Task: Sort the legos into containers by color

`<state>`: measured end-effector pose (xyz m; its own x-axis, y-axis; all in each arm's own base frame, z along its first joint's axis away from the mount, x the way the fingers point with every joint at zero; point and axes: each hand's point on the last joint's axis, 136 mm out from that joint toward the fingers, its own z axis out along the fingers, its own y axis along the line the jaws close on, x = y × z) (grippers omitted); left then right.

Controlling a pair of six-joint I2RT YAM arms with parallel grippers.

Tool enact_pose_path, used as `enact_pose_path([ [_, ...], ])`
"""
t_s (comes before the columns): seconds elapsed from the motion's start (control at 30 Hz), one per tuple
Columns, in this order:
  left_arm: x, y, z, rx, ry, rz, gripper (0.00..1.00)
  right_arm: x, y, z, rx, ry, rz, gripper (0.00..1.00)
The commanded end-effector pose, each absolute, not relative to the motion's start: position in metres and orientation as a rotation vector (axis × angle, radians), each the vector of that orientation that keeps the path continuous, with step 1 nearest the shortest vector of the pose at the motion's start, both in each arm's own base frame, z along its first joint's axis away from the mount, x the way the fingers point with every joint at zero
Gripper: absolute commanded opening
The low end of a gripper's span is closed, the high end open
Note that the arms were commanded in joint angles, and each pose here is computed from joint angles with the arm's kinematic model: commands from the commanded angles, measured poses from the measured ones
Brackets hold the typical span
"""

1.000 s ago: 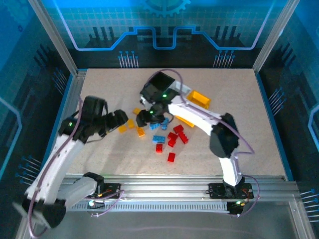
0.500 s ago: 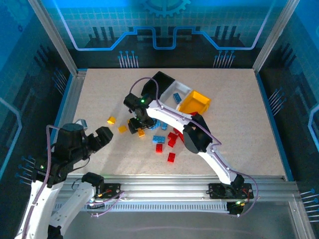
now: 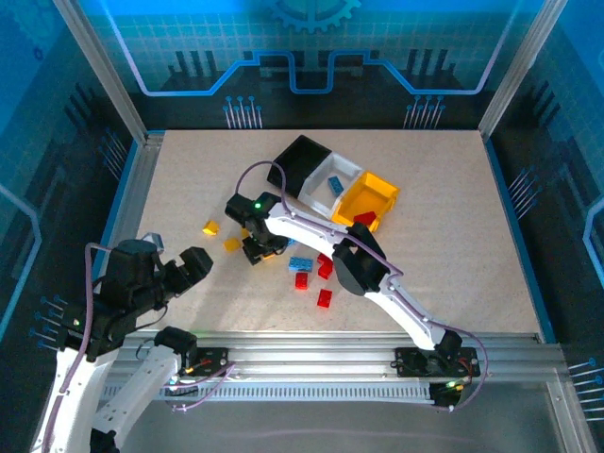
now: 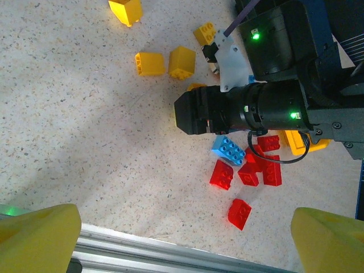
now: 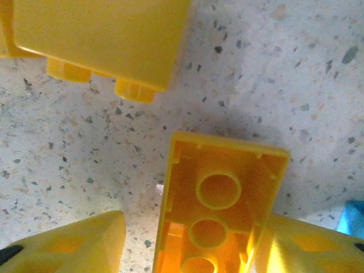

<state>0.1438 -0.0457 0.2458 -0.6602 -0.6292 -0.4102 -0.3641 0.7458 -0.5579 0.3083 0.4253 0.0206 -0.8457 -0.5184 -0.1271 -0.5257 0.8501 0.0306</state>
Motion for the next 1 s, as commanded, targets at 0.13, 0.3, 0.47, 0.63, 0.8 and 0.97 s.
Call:
enact_pose_path([
  [0.13,0.135,-0.048,0.247,-0.709,2.358,-0.605,0.97,0.310,0.430,0.033,-0.821,2.874,0.095,0.46],
  [0.3,0.135,-0.050,0.245,-0.693,2.354,-0.618,0.98,0.312,0.434,0.060,-0.804,2.830,0.160,0.35],
  [0.47,0.135,-0.052,0.248,-0.676,2.347,-0.635,0.98,0.317,0.430,0.091,-0.764,2.791,0.216,0.31],
  [0.63,0.132,-0.057,0.247,-0.656,2.361,-0.669,0.99,0.337,0.419,0.127,-0.600,2.788,0.375,0.30],
  [0.8,0.129,-0.062,0.243,-0.655,2.389,-0.698,0.99,0.389,0.400,0.182,-0.240,2.730,0.739,0.30],
  [0.97,0.128,-0.061,0.230,-0.741,2.432,-0.689,0.99,0.443,0.382,0.202,0.003,2.660,0.940,0.30],
])
